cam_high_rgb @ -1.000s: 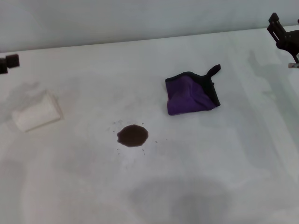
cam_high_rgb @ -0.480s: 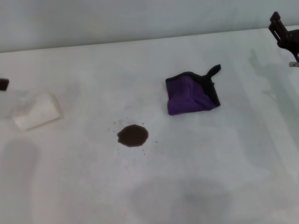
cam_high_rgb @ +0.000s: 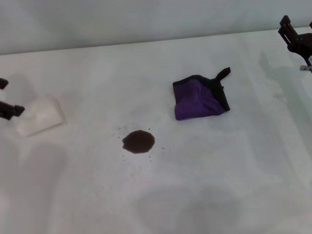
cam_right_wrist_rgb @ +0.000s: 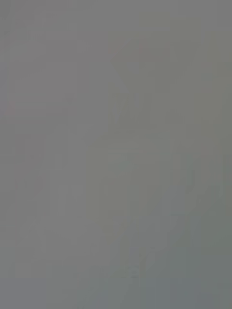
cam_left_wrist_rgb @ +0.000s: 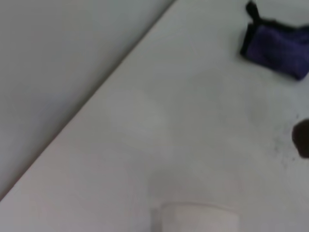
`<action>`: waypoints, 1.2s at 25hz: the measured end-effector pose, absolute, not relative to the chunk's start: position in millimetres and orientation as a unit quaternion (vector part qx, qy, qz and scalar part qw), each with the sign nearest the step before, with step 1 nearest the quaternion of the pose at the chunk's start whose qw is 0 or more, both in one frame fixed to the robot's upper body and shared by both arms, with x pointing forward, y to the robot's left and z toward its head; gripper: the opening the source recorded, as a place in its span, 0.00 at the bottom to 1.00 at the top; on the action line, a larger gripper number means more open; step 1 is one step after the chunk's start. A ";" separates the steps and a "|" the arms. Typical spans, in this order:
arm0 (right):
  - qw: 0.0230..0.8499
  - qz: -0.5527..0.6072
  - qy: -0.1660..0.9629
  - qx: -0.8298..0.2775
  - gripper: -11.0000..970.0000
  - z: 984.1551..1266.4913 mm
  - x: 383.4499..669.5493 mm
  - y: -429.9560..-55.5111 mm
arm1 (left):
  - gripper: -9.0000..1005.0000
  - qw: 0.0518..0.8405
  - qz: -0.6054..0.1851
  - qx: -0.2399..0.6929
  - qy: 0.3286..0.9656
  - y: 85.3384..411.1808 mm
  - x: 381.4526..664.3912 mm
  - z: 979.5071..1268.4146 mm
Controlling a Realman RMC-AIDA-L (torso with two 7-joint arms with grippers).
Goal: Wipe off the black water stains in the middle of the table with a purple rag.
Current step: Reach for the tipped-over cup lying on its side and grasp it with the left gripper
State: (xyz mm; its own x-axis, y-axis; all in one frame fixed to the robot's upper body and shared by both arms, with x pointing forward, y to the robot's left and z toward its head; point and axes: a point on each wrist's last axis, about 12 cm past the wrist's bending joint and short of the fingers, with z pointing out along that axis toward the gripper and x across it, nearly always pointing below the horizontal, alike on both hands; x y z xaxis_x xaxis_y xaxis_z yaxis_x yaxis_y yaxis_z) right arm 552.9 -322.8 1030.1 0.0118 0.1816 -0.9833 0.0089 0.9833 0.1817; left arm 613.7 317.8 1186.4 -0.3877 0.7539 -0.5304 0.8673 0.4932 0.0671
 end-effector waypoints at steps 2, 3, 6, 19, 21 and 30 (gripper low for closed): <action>0.705 0.063 0.703 0.072 0.89 1029.4 553.2 -323.1 | 0.87 0.245 -0.094 0.500 0.825 313.1 616.0 1181.7; 0.703 0.064 0.704 0.073 0.89 1029.2 554.0 -323.1 | 0.87 0.240 -0.087 0.504 0.825 311.0 617.5 1179.1; 0.701 0.064 0.707 0.073 0.89 1029.5 556.6 -322.0 | 0.87 0.233 -0.080 0.512 0.823 305.6 621.9 1171.5; 0.695 0.057 0.713 0.073 0.89 1030.6 562.4 -324.7 | 0.87 0.221 -0.057 0.545 0.806 279.9 640.2 1141.6; 0.695 0.057 0.713 0.073 0.89 1030.8 563.0 -324.4 | 0.87 0.216 -0.056 0.549 0.806 276.8 641.2 1138.2; 0.696 0.059 0.712 0.072 0.89 1032.6 565.7 -323.0 | 0.87 0.182 -0.042 0.548 0.815 272.7 640.1 1123.4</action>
